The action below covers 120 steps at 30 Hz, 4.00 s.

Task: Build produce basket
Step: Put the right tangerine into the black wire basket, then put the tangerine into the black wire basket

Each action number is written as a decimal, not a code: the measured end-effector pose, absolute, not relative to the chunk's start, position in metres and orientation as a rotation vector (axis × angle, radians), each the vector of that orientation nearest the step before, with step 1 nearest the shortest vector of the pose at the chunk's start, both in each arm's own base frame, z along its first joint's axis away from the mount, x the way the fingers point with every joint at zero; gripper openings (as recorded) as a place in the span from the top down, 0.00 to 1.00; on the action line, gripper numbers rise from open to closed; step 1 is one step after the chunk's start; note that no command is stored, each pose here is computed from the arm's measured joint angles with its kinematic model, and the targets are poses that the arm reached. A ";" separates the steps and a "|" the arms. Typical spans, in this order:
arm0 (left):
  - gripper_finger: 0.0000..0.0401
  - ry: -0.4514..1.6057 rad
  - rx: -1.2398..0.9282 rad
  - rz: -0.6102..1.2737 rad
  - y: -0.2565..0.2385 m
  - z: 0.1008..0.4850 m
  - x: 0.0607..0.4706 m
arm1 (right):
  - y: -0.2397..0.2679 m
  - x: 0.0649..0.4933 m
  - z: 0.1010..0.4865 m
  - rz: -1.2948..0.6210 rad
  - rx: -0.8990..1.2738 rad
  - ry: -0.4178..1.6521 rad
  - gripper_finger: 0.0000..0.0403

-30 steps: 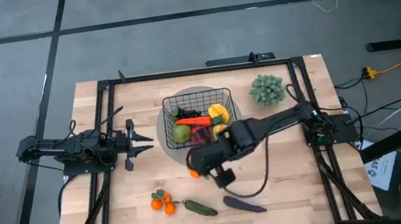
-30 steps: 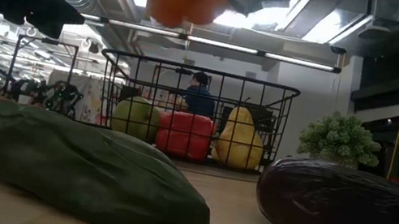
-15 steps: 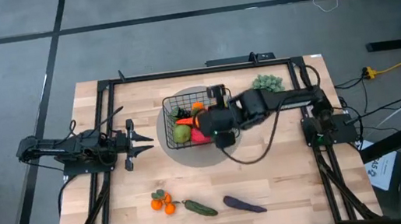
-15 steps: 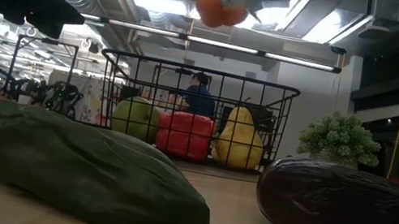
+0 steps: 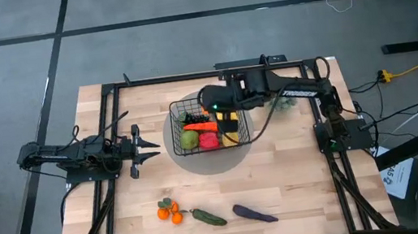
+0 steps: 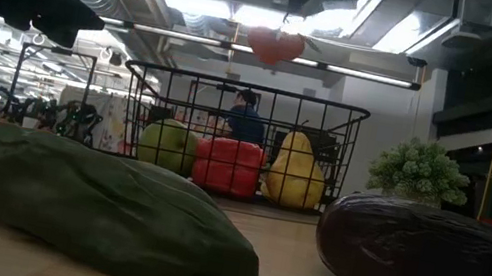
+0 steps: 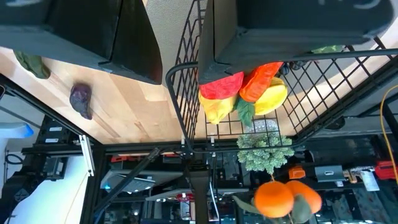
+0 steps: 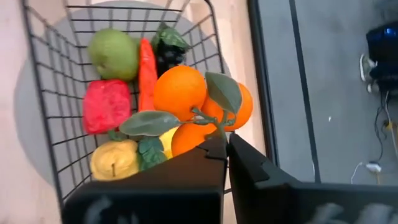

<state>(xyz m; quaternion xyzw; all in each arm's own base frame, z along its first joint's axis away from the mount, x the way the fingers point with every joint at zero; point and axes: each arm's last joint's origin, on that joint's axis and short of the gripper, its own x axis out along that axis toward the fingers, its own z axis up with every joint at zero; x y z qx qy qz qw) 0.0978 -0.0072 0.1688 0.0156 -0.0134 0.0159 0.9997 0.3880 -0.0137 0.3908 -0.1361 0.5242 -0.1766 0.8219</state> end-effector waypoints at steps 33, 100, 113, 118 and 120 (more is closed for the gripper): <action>0.77 -0.026 0.031 0.032 -0.007 0.169 0.098 | -0.029 0.394 0.392 -0.209 -0.192 1.065 0.70; 0.77 -0.027 0.031 0.039 -0.007 0.169 0.098 | 0.154 0.549 0.182 0.300 -0.193 0.665 0.70; 0.77 -0.027 0.031 0.039 -0.007 0.169 0.098 | 0.157 0.548 0.179 0.285 -0.174 0.689 0.70; 0.77 -0.027 0.031 0.040 -0.007 0.169 0.098 | 0.157 0.546 0.177 0.282 -0.154 0.713 0.70; 0.77 -0.027 0.031 0.040 -0.007 0.169 0.098 | 0.159 0.546 0.177 0.284 -0.155 0.714 0.70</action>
